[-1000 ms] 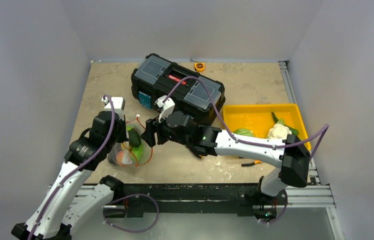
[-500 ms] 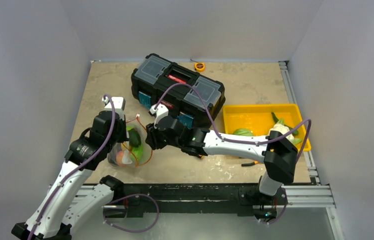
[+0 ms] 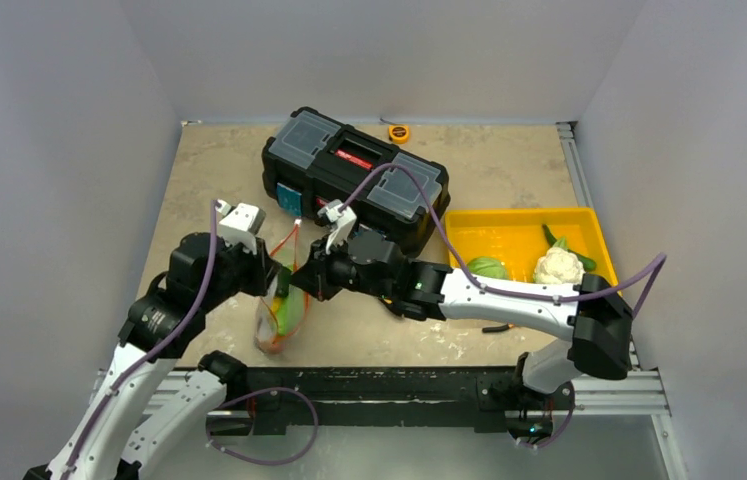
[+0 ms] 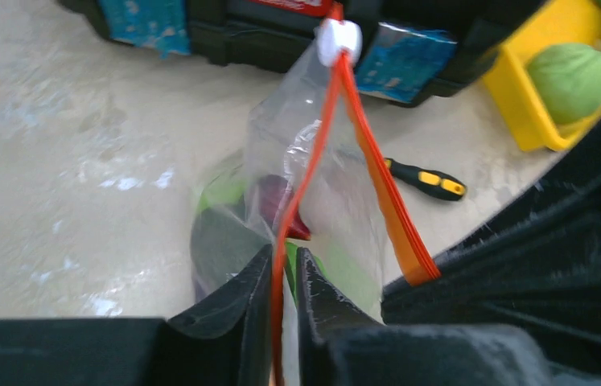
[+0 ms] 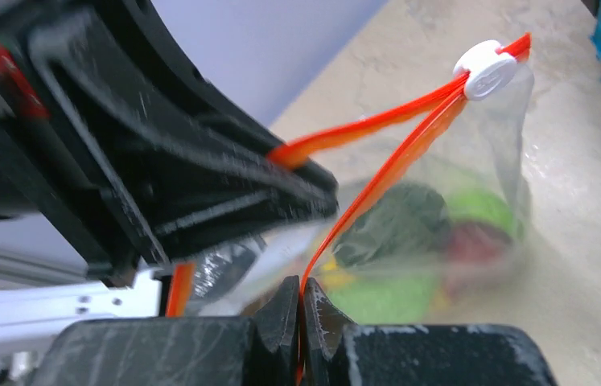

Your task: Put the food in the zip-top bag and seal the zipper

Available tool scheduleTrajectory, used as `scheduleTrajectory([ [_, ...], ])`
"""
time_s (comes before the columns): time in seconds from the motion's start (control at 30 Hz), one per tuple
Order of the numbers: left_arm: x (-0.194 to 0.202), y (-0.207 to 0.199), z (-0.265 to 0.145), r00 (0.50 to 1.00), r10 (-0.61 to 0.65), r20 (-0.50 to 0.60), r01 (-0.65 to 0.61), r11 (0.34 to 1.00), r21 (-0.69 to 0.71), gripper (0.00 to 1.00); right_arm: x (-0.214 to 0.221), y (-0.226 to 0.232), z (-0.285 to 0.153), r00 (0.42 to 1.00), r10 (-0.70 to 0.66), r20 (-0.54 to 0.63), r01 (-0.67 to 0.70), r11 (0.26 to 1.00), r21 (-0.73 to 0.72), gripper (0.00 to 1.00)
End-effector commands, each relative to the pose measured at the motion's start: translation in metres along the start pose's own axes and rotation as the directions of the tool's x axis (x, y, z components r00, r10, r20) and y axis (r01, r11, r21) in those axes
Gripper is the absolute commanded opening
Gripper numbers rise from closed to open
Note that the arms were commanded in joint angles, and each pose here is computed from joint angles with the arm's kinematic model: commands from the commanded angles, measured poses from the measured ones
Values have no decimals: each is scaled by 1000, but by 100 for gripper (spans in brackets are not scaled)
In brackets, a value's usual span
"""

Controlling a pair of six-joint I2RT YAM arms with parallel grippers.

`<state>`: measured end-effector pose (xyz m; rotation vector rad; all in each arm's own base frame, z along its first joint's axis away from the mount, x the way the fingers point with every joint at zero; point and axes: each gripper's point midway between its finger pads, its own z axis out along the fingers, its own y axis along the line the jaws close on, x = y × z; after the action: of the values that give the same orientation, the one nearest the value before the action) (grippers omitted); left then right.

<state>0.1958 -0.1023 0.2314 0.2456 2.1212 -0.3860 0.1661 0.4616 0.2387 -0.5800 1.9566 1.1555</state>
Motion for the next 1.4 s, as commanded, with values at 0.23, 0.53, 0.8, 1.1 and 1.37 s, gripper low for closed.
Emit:
scheduleTrajectory([
  [0.23, -4, -68, -8, 994, 95, 49, -107, 915, 389, 53, -28, 34, -6, 957, 247, 150, -214, 955, -208, 0],
  [0.53, 7, -83, -7, 991, 137, 10, -126, 879, 460, 73, -30, 18, -12, 942, 279, 186, -257, 957, -137, 0],
  [0.8, 7, -103, -25, 989, 139, 53, -143, 805, 575, 91, -26, 12, -12, 943, 279, 182, -262, 959, -110, 0],
  [1.1, -5, -92, -34, 988, 104, 117, -150, 849, 507, 85, -25, 5, -23, 947, 262, 187, -251, 965, -77, 0],
  [1.37, -8, -87, -50, 997, -76, 30, 54, 887, 458, 85, -28, 0, -39, 948, 243, 205, -236, 970, -54, 0],
])
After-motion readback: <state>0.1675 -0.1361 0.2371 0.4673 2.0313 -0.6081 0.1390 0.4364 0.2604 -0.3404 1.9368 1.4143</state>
